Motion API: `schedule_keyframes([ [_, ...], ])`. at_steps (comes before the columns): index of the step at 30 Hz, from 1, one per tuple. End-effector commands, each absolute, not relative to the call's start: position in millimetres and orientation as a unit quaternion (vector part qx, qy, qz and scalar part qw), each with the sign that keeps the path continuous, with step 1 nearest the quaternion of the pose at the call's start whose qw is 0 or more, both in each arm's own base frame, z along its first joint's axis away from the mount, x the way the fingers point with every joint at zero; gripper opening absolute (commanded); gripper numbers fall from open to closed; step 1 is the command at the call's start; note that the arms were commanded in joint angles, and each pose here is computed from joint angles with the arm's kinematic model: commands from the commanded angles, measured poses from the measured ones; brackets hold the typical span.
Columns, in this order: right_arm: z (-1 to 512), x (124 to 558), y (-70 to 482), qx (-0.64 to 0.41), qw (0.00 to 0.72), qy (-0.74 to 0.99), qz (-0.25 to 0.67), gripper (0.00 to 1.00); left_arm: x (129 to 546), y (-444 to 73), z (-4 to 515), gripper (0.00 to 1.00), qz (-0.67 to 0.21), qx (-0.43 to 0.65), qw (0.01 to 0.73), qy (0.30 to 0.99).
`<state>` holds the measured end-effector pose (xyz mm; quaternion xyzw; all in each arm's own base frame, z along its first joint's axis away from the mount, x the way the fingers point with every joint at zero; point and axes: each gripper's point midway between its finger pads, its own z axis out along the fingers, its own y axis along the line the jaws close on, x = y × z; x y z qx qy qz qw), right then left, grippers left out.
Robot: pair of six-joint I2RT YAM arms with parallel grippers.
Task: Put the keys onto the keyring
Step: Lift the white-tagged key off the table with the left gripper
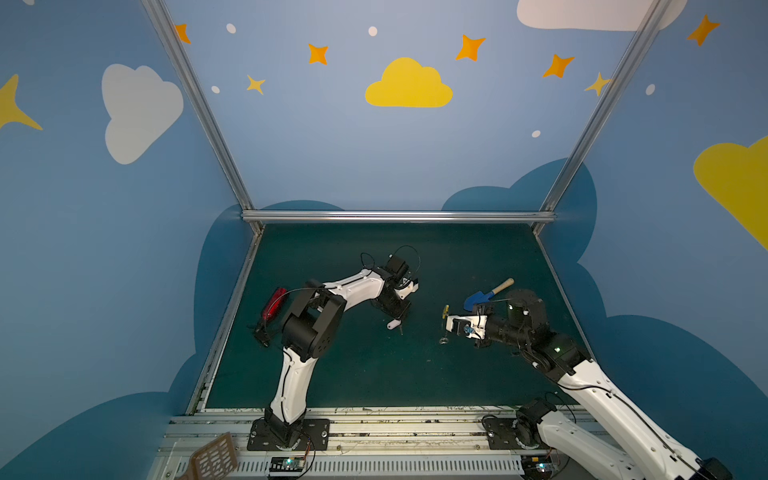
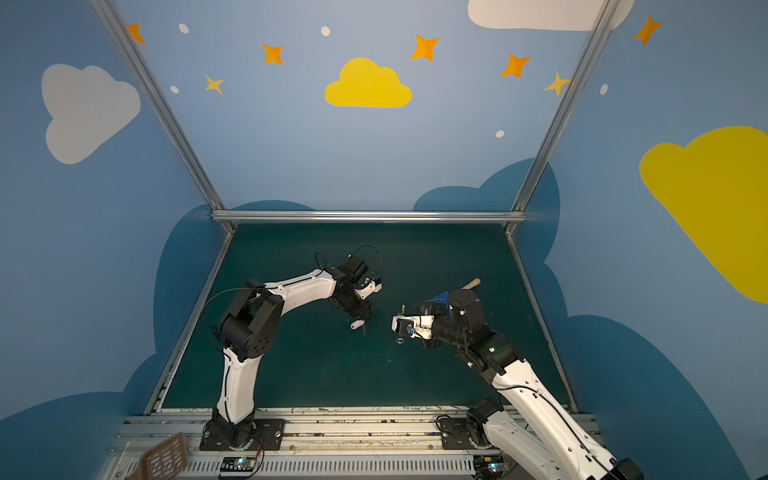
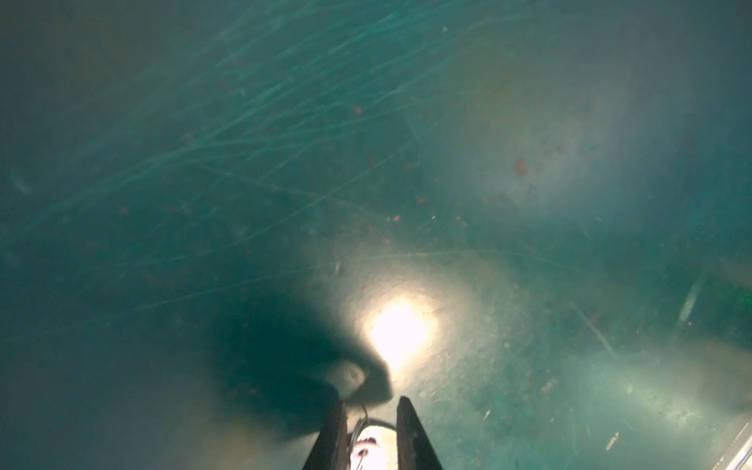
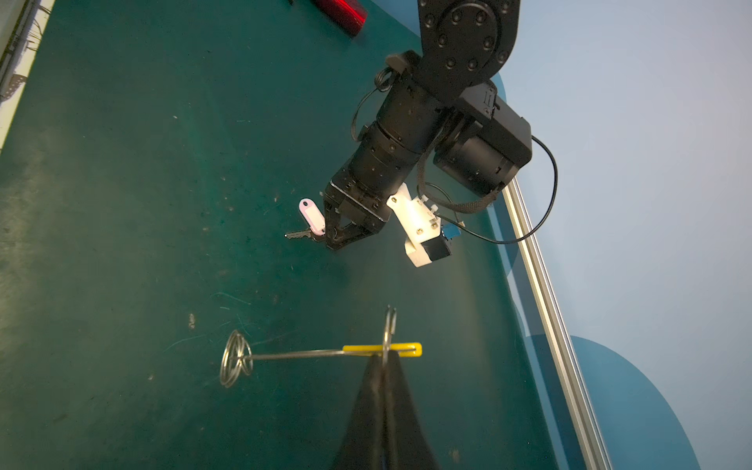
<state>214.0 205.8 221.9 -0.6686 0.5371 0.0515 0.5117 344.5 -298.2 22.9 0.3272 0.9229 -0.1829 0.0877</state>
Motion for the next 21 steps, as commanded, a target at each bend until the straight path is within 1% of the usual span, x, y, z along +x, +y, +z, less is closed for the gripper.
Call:
schedule_keyframes([
  [1, 224.4, 214.0, 208.3, -0.663, 0.518, 0.536, 0.063, 0.0, 345.9, -288.4, 30.4, 0.24, -0.179, 0.32, 0.092, 0.926],
  [8, 224.5, 214.8, 208.7, -0.663, 0.518, 0.536, 0.065, 0.0, 343.1, -286.7, 33.5, 0.25, -0.187, 0.323, 0.092, 0.923],
  [21, 223.6, 216.0, 208.6, -0.663, 0.517, 0.537, 0.067, 0.0, 337.2, -285.4, 35.8, 0.22, -0.211, 0.314, 0.079, 0.922],
])
